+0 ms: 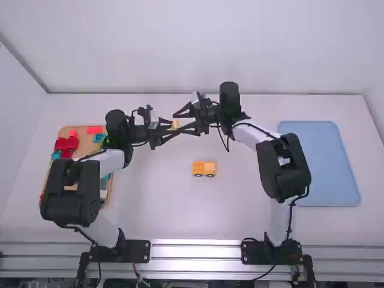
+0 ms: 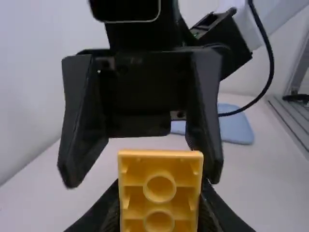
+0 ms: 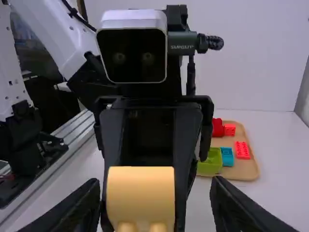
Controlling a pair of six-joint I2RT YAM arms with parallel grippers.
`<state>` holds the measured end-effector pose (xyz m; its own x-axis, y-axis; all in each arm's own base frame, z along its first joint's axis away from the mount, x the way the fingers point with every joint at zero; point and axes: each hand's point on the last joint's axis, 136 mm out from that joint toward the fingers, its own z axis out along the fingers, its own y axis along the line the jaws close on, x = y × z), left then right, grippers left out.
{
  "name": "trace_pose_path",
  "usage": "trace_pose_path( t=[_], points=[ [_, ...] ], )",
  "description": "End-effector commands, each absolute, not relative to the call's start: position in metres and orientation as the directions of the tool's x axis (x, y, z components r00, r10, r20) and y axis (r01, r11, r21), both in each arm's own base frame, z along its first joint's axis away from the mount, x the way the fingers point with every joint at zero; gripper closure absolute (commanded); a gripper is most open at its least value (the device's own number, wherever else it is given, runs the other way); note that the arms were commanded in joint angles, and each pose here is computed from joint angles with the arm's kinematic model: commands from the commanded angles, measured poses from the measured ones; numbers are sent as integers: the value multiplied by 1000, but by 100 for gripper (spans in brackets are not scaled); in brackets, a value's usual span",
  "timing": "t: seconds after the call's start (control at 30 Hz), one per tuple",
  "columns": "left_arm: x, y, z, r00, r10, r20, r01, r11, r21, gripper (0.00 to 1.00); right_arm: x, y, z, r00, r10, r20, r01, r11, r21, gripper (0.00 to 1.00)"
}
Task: Assemble lego blocks to make yellow taxi
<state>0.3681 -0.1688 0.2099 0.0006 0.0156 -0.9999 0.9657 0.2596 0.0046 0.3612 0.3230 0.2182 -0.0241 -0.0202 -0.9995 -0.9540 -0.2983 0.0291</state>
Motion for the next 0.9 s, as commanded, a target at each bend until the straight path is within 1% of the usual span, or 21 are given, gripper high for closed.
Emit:
trace_pose_path(
  t=[0.0,0.07,0.1,0.27,0.3,0.33,0.47,0.6,0.7,0.83,0.87],
  points=[
    [369,-171,219,9,8,-1000,971,239,11,94,352,324,222,-8,-2,-1000,-928,-372,8,50],
    [369,-171,219,8,8,-1000,971,239,10,93,354,322,222,-9,-2,-1000,-930,-367,9,57],
    [369,-171,219,8,8,-1000,971,239,10,93,353,322,222,-9,-3,-1000,-930,-368,9,58],
    [372,-172,218,4,9,-1000,966,259,6,93,351,325,223,-6,-2,-1000,-927,-375,7,59],
    [375,-172,217,-4,10,-1000,962,274,-1,92,351,326,224,-6,-2,-1000,-927,-376,7,59],
    [378,-172,216,-13,11,-1000,957,291,-9,92,351,326,224,-7,-2,-1000,-926,-377,8,56],
    [379,-171,214,-23,11,-1000,954,300,-18,92,348,330,225,2,2,-1000,-922,-387,-3,55],
    [380,-170,214,-26,11,-1000,952,304,-21,92,347,330,226,9,5,-1000,-922,-387,-11,56],
    [379,-172,214,-24,11,-1000,954,299,-19,92,347,331,226,10,5,-1000,-921,-389,-11,67],
    [379,-172,215,-18,11,-1000,954,299,-14,91,348,330,226,10,5,-1000,-922,-386,-11,77],
    [379,-172,215,-19,11,-1000,954,299,-15,91,348,330,226,10,5,-1000,-922,-387,-11,78]
  ],
)
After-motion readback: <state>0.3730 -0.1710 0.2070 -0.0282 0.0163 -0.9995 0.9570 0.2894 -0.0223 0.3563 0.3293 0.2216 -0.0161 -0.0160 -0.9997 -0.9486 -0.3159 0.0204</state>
